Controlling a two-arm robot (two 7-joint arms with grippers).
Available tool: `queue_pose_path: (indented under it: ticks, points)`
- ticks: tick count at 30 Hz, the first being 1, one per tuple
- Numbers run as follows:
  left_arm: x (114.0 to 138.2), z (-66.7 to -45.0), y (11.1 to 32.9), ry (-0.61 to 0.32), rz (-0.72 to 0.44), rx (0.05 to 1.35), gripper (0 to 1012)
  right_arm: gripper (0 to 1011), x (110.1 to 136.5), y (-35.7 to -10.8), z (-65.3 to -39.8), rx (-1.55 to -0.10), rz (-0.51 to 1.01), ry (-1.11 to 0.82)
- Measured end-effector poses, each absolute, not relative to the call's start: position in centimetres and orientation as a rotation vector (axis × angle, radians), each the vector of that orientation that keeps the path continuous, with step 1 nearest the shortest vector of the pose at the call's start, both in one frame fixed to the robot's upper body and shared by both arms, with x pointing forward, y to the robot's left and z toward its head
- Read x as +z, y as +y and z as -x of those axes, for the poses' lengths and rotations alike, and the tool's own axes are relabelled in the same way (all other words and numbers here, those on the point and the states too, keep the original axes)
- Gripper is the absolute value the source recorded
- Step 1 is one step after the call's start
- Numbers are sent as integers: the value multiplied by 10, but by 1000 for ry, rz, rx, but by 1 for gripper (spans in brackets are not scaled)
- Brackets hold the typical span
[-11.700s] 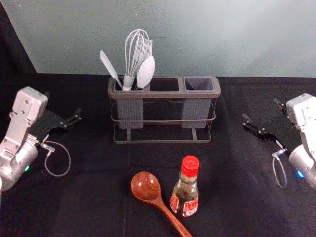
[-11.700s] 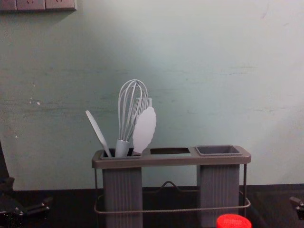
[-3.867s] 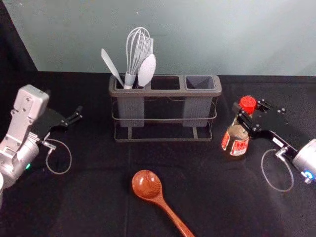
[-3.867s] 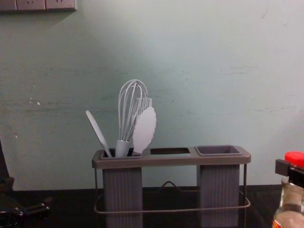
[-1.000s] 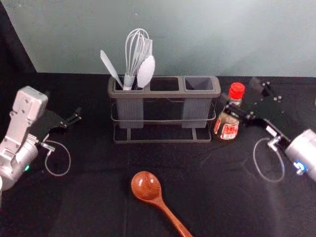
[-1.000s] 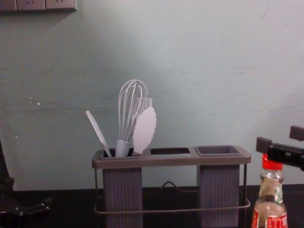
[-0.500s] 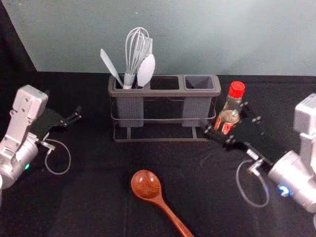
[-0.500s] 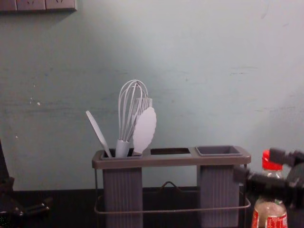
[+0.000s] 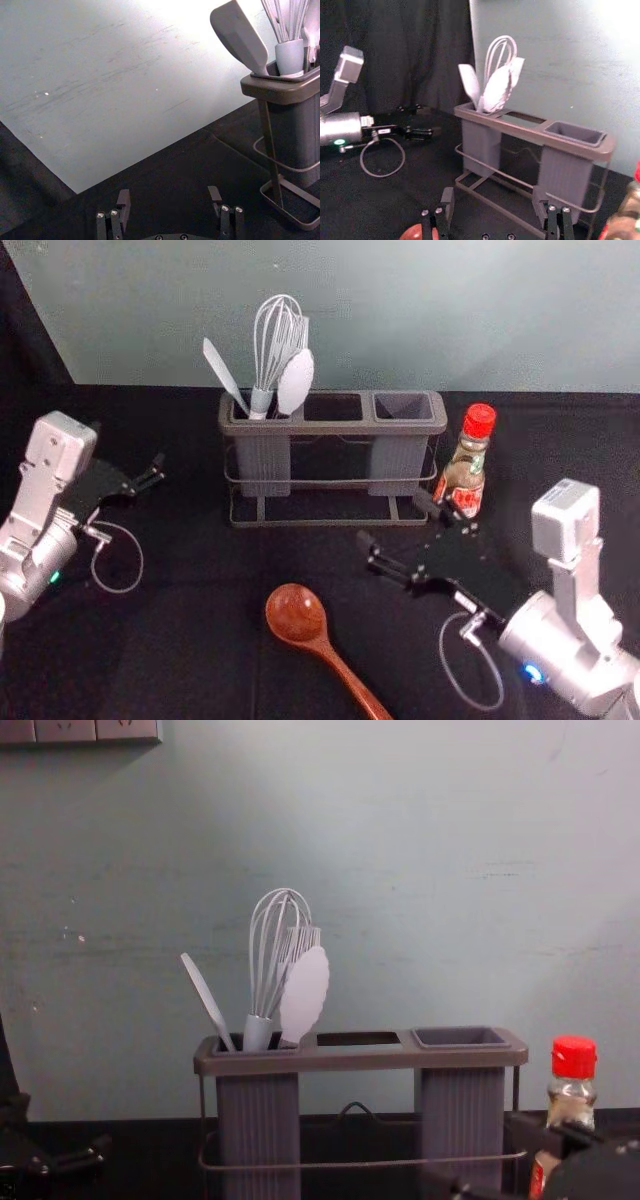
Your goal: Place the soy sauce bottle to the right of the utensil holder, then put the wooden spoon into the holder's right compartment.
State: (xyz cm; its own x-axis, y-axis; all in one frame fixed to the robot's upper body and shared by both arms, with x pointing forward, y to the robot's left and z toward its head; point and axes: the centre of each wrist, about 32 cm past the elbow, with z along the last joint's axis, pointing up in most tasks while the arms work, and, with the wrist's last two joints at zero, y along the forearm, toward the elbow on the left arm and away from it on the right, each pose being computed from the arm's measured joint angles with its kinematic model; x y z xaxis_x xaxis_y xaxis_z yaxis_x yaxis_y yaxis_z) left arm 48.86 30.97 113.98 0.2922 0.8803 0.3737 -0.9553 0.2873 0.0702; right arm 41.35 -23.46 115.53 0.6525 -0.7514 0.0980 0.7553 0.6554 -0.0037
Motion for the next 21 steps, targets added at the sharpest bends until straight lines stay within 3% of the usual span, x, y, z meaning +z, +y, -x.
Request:
queue_pose_path:
  ticks: [21]
  points:
    - [1140,-489,310,-285,-304,1248,1011,1000,1145,-211,-405,-760,49,-77]
